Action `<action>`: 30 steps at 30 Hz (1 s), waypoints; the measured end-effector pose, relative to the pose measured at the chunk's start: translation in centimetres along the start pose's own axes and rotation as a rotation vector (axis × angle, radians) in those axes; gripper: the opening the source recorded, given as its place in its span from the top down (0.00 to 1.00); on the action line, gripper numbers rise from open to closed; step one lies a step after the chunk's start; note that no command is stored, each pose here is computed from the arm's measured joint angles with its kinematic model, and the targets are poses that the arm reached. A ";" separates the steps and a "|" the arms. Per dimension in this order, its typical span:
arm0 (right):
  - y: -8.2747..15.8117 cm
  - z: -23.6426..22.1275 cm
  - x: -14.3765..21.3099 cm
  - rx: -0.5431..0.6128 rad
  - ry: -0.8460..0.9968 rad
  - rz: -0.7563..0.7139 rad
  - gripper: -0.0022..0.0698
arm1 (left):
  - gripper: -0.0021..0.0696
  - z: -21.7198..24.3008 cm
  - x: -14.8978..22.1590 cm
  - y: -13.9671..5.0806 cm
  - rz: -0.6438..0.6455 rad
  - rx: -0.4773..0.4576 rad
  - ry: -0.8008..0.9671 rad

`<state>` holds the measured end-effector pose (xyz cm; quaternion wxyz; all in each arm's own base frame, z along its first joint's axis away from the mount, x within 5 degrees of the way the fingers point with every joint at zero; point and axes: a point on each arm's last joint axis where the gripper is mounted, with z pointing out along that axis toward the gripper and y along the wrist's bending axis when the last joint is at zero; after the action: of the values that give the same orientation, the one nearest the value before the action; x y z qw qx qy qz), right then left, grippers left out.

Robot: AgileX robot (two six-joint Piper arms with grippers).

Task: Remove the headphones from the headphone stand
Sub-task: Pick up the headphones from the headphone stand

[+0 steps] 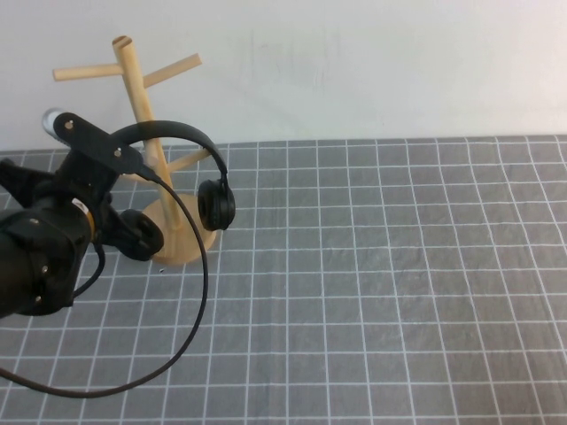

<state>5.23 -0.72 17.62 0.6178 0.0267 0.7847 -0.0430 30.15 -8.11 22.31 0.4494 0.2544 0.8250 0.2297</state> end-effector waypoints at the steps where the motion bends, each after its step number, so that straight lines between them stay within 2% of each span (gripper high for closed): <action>1: 0.0 0.0 0.0 0.000 0.000 0.000 0.98 | 0.92 0.0 0.0 0.0 -0.002 -0.002 0.001; 9: 0.0 0.0 0.0 0.000 0.000 0.000 0.98 | 0.97 -0.1 0.0 0.1 -0.005 -0.007 -0.001; 25: 0.0 0.0 0.0 0.000 0.000 0.000 0.98 | 0.97 -5.0 -2.1 3.8 -0.110 -0.052 -0.175; 30: 0.0 0.0 0.0 0.000 0.000 0.000 0.98 | 0.97 -5.3 -2.2 3.9 -0.117 -0.044 -0.189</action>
<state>5.23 -0.72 17.62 0.6178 0.0267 0.7847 -0.0430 27.45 -7.35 28.69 0.5432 0.2164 0.7872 0.1959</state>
